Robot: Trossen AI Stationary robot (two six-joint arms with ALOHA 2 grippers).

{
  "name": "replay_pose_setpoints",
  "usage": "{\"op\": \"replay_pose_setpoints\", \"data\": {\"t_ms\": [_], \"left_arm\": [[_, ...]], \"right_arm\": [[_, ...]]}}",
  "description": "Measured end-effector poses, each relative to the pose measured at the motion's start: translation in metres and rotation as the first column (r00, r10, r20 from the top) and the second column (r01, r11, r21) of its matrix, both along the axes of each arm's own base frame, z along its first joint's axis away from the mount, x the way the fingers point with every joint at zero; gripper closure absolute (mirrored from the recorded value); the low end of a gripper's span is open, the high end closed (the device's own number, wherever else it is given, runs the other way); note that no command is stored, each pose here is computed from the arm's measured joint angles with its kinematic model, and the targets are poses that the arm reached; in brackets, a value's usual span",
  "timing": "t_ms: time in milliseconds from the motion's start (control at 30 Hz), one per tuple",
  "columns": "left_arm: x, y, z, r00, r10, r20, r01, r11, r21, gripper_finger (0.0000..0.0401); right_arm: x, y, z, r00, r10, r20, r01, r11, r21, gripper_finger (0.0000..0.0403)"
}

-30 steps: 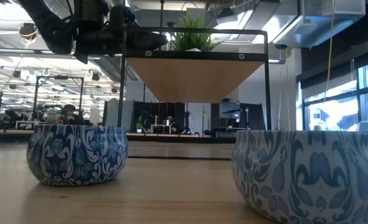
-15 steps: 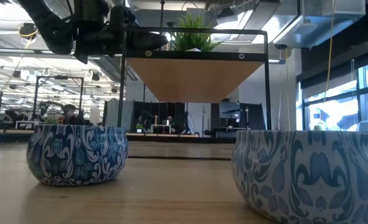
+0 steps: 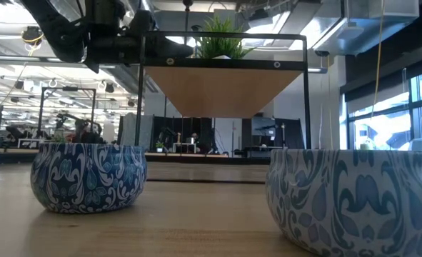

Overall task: Pick & Place candle stick holders
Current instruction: Put the left candle holder on the shelf

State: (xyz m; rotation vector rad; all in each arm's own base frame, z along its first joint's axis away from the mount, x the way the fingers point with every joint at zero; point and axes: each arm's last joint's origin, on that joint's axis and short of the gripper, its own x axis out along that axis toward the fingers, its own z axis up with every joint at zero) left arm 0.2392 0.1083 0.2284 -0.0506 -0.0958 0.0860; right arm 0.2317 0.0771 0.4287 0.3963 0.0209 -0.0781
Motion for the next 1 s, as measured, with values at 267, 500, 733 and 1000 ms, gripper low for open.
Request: {"op": "replay_pose_setpoints", "data": {"t_ms": [267, 500, 733, 1000], "left_arm": [[0.0012, -0.0027, 0.0000, 1.000, -0.013, 0.000, 0.013, 1.000, 0.000, 0.0379], [0.0023, -0.0053, 0.0000, 1.000, -0.026, 0.000, 0.026, 1.000, 0.000, 0.0379], [0.0022, -0.0052, -0.0001, 1.000, -0.024, -0.003, 0.024, 1.000, 0.014, 0.0379], [0.0026, -0.0051, -0.0035, 0.999, -0.024, -0.037, 0.023, 0.999, -0.027, 0.0378]], "right_arm": [[0.0000, 0.0000, 0.0000, 1.000, 0.000, 0.000, 0.000, 1.000, 0.002, 0.0231], [0.0000, 0.0000, 0.0000, 1.000, 0.000, 0.000, 0.000, 1.000, 0.002, 0.0231], [0.0000, 0.0002, 0.0000, 1.000, 0.003, 0.000, -0.003, 1.000, 0.002, 0.0231], [0.0000, 0.0002, 0.0000, 1.000, 0.003, 0.000, -0.003, 1.000, 0.002, 0.0231]]}}
